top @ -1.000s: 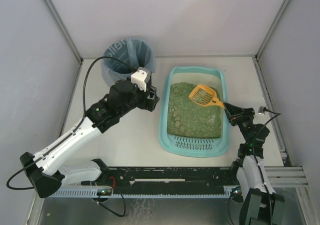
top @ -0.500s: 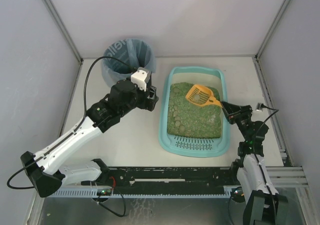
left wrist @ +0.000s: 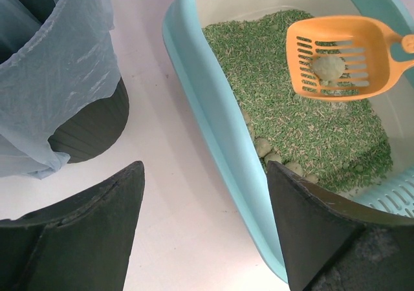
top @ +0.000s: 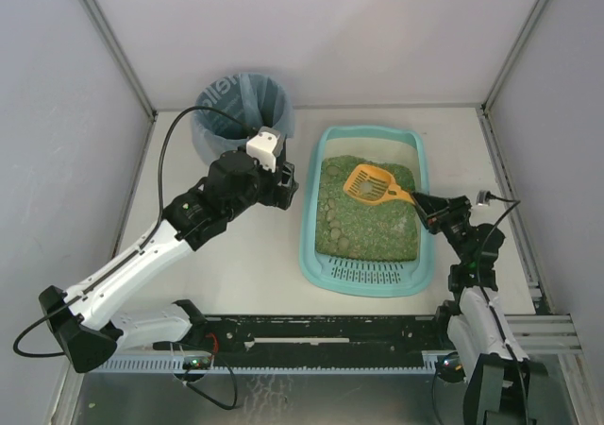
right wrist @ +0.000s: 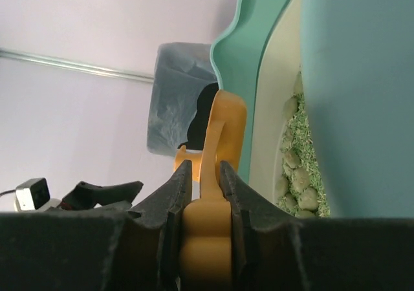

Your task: Clean the litter box

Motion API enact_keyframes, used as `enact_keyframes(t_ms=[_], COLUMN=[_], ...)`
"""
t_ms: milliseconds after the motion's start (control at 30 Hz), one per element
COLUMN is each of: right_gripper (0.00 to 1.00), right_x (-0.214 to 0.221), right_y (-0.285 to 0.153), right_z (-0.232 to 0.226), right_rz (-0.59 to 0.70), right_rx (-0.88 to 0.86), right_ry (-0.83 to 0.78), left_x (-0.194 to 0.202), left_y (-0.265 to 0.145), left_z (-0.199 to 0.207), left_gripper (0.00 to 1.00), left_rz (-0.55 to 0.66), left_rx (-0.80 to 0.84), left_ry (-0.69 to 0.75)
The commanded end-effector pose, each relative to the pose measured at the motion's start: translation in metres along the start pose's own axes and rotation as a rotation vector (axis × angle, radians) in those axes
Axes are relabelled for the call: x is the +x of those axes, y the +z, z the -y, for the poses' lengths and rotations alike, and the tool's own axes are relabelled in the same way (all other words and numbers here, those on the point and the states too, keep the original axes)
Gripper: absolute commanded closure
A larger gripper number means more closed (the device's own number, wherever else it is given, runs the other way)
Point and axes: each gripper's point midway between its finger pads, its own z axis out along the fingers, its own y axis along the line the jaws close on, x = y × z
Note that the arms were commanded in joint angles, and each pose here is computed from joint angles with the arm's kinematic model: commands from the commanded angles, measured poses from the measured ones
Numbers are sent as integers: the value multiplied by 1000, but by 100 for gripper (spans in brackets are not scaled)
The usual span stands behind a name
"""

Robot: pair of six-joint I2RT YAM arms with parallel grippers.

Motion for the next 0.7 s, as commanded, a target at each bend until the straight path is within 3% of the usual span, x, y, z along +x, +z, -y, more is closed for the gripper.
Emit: enact_keyframes(t_ms=[0, 67, 167, 300, 433, 667], right_gripper=[100, 100, 100, 100, 100, 100], right_x=[-21, -21, 1, -19, 1, -9], right_y=[-3, -3, 2, -4, 1, 4], right_z=[-17, -20, -38, -13, -33, -45], right_rz=[66, 69, -29, 68, -33, 25], right_rx=[-35, -48, -90, -18, -77, -67], right_ry=[-25, -22, -78, -7, -58, -70], left_x=[-40, -41, -41, -41, -41, -43], left_y=[-13, -14, -13, -14, -14, -12], left_z=[2, 2, 1, 0, -1, -13], left_gripper=[20, 20, 20, 20, 20, 20], left_rz=[101, 104, 103, 103, 104, 106], left_rx=[7, 7, 6, -1, -9, -32], left_ry=[-31, -32, -32, -33, -31, -59])
